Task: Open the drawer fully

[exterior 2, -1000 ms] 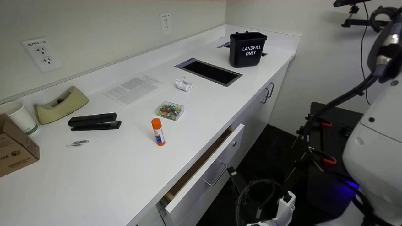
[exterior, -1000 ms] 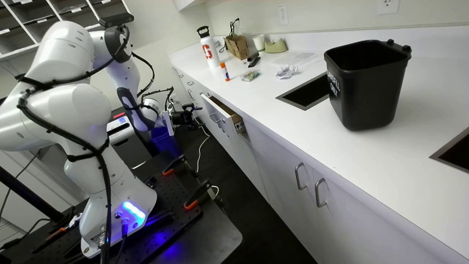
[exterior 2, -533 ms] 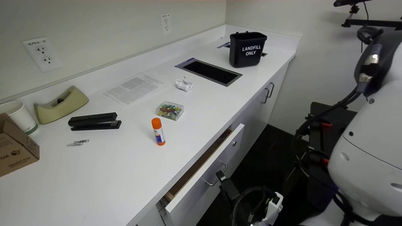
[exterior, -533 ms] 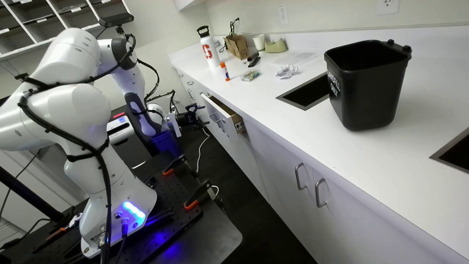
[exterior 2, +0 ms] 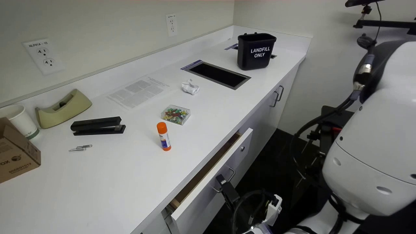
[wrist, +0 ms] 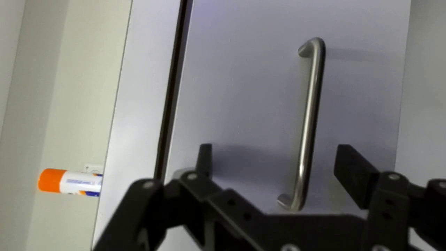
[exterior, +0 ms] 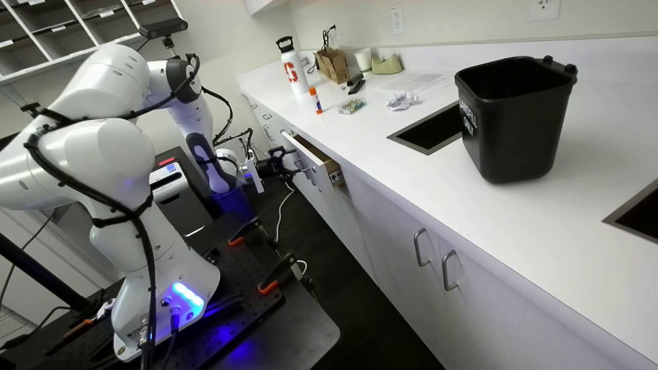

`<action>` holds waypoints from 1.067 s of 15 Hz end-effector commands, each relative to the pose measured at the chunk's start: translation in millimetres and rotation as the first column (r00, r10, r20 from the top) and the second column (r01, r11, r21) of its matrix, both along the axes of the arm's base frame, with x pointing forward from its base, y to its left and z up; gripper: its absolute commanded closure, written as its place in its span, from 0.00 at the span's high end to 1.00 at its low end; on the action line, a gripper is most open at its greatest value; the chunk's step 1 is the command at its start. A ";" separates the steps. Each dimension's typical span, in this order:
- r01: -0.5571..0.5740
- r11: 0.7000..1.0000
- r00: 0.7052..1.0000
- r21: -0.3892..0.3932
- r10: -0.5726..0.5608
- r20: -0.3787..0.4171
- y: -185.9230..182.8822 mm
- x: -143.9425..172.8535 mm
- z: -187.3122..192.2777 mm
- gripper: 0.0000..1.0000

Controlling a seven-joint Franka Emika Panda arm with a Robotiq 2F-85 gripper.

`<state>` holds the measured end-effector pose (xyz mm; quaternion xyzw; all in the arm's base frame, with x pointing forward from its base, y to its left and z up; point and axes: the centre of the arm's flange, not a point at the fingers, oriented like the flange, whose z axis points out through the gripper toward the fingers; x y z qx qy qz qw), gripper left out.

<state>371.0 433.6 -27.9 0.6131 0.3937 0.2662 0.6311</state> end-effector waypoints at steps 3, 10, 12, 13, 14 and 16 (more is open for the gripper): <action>-0.001 0.999 0.999 0.035 0.000 0.038 4.0 7.4 -15.1 0.43; -0.003 0.998 0.998 0.065 -0.001 0.060 6.1 7.2 -19.2 0.00; -0.006 0.996 0.997 0.089 -0.001 0.081 8.9 4.2 -20.1 0.03; -0.006 0.996 0.996 0.093 -0.002 0.086 10.4 0.9 -20.4 0.03; -0.009 0.994 0.995 0.107 -0.002 0.098 13.7 -6.7 -20.8 0.02; -0.007 0.992 0.992 0.128 -0.009 0.122 19.9 -24.9 -21.9 0.03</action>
